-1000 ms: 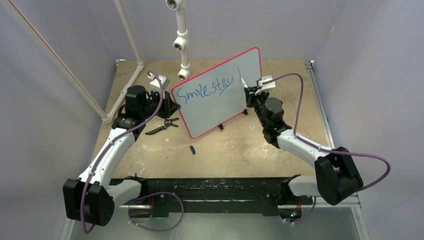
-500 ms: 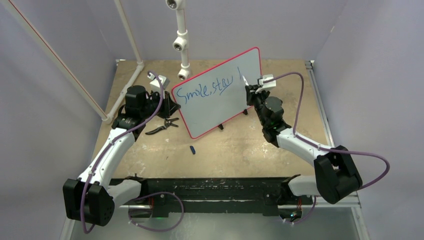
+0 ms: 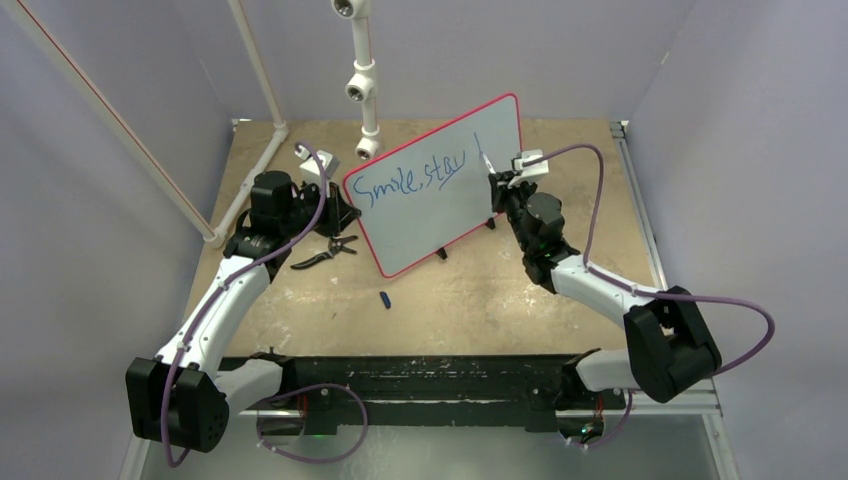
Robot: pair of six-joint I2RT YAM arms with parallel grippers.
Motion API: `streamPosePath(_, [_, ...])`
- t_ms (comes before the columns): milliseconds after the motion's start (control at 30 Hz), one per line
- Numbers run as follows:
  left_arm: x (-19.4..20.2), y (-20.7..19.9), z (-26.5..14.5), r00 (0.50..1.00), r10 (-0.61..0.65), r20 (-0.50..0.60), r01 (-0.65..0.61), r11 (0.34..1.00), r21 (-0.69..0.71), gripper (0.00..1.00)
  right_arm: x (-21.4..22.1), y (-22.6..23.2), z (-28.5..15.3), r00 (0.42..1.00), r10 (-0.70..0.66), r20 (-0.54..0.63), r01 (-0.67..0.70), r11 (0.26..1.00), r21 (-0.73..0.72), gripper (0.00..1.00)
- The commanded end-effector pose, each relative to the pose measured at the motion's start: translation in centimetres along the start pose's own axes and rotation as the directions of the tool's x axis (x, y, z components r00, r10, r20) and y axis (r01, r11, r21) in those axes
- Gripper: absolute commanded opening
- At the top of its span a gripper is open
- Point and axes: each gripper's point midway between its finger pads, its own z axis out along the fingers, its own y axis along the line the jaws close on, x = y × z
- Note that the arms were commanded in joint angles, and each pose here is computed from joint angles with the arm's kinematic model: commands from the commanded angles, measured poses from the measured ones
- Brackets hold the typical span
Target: Write a sentence on the whiteboard
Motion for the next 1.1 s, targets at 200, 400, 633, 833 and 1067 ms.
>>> streamPosePath(200, [-0.9,1.0,-0.5,0.998,0.048,0.034,-0.047,0.998,-0.041,0.0,-3.5,-0.2,1.1,0.995,0.02,0.097,-0.023,0.999,0.03,0.0])
streamPosePath(400, [-0.9,1.0,-0.5,0.998,0.048,0.035,-0.047,0.998,-0.041,0.0,-3.7,-0.5,1.5,0.995,0.019,0.099,-0.024,0.998,0.053,0.0])
streamPosePath(633, [-1.0,0.9,-0.5,0.998,0.049,0.037,-0.048,0.998,-0.04,0.0,-1.9,-0.5,1.1,0.998,0.027,0.056,-0.03,0.998,0.048,0.0])
streamPosePath(833, [-1.0,1.0,-0.4,0.998,0.048,0.037,-0.046,0.998,-0.041,0.0,0.4,-0.4,0.2,0.999,0.038,-0.004,-0.038,0.999,0.033,0.0])
streamPosePath(1067, [-1.0,0.9,-0.4,0.998,0.048,0.037,-0.046,0.998,-0.039,0.0,1.7,-0.4,-0.6,0.998,0.053,-0.033,-0.052,0.998,0.028,0.0])
